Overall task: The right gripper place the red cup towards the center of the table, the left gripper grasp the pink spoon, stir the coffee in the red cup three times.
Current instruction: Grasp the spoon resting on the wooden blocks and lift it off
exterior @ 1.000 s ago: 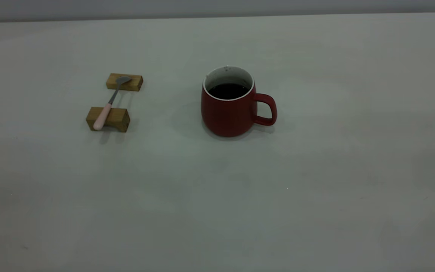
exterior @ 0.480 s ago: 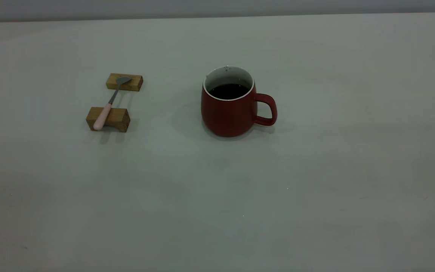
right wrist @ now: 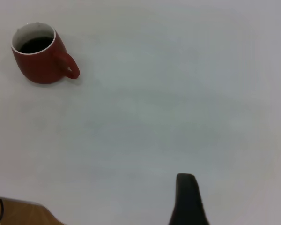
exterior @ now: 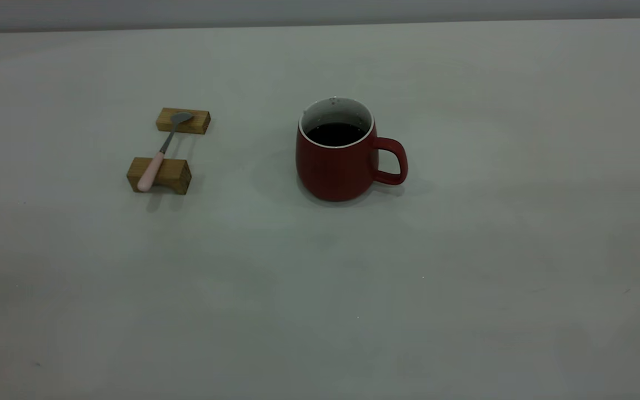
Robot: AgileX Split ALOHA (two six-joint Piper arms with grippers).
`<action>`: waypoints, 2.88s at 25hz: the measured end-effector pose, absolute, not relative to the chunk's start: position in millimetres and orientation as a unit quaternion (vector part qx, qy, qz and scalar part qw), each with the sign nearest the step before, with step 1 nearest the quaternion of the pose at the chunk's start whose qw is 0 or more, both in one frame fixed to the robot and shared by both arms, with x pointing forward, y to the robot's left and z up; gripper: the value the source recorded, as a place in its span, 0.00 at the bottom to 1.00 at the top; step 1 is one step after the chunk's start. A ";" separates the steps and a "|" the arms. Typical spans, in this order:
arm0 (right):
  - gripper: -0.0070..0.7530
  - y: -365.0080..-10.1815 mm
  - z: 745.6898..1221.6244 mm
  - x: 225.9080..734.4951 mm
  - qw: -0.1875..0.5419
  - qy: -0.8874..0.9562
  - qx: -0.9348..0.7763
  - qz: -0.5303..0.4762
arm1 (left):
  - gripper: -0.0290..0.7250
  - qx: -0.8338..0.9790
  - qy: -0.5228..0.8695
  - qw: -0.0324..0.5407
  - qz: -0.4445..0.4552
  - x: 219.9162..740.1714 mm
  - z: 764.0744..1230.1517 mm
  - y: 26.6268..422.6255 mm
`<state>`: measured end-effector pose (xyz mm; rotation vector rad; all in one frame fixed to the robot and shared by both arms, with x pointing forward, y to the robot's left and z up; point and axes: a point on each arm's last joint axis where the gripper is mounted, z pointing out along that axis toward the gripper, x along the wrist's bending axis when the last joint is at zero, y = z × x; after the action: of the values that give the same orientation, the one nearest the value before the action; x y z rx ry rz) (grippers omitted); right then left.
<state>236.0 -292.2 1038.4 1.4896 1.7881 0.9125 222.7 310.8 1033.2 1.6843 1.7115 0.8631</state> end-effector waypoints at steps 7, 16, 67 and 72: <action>0.78 -292.2 1038.4 236.0 0.315 0.679 0.565 0.346 | 0.62 0.632 0.642 0.291 0.324 222.7 1033.2 310.8; 0.78 -292.2 1038.4 236.0 0.315 0.679 0.565 0.346 | 0.63 0.627 0.654 0.295 0.304 226.1 1034.7 308.7; 0.78 -292.2 1038.4 236.0 0.315 0.679 0.566 0.347 | 0.84 0.724 0.688 0.053 0.027 611.4 814.2 216.7; 0.78 -292.2 1038.4 236.0 0.315 0.679 0.566 0.347 | 0.73 0.725 0.686 0.054 0.028 611.6 812.8 216.6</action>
<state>236.0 -292.2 1038.4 1.4906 1.7875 0.9130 611.6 216.6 812.8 2.2028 2.0843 0.0839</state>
